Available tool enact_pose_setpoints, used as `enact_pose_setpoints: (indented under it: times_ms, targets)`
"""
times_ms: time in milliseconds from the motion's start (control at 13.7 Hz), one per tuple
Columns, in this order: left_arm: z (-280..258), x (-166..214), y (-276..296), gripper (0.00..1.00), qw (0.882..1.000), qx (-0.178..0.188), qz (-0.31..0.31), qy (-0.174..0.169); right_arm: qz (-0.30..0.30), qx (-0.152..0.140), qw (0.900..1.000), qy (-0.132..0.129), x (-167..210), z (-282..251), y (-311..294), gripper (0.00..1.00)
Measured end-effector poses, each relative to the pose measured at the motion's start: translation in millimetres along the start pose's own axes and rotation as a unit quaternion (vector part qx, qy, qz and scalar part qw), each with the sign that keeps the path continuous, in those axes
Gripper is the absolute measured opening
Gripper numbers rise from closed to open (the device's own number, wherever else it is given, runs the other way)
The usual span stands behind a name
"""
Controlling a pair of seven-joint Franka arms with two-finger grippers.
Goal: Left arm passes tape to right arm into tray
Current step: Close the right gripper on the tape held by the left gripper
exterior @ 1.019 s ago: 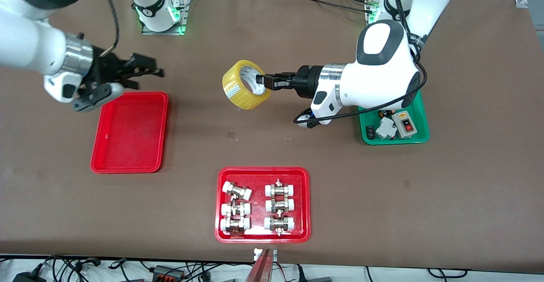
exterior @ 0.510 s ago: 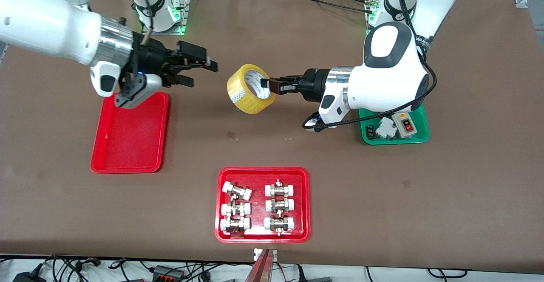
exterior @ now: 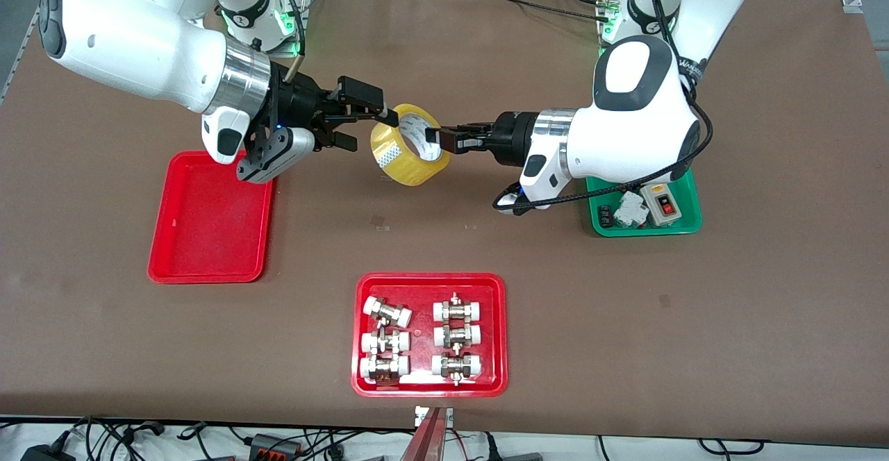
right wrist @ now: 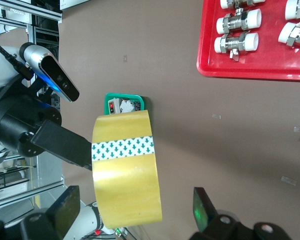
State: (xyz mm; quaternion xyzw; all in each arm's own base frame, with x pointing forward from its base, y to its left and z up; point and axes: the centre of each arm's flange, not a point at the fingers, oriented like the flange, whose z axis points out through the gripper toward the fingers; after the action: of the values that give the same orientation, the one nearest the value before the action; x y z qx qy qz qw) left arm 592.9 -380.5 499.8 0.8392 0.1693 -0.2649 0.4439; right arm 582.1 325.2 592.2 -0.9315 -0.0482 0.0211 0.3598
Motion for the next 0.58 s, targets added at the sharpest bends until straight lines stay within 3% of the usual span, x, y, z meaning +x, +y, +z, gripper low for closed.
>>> enact_pose_setpoints:
  times_ms: [583]
  targets:
    - [1.0,-0.6,0.1,0.22,1.000,0.001,0.000,-0.001,-0.005,0.004,1.000,-0.005,-2.1,17.8,-9.4,1.00]
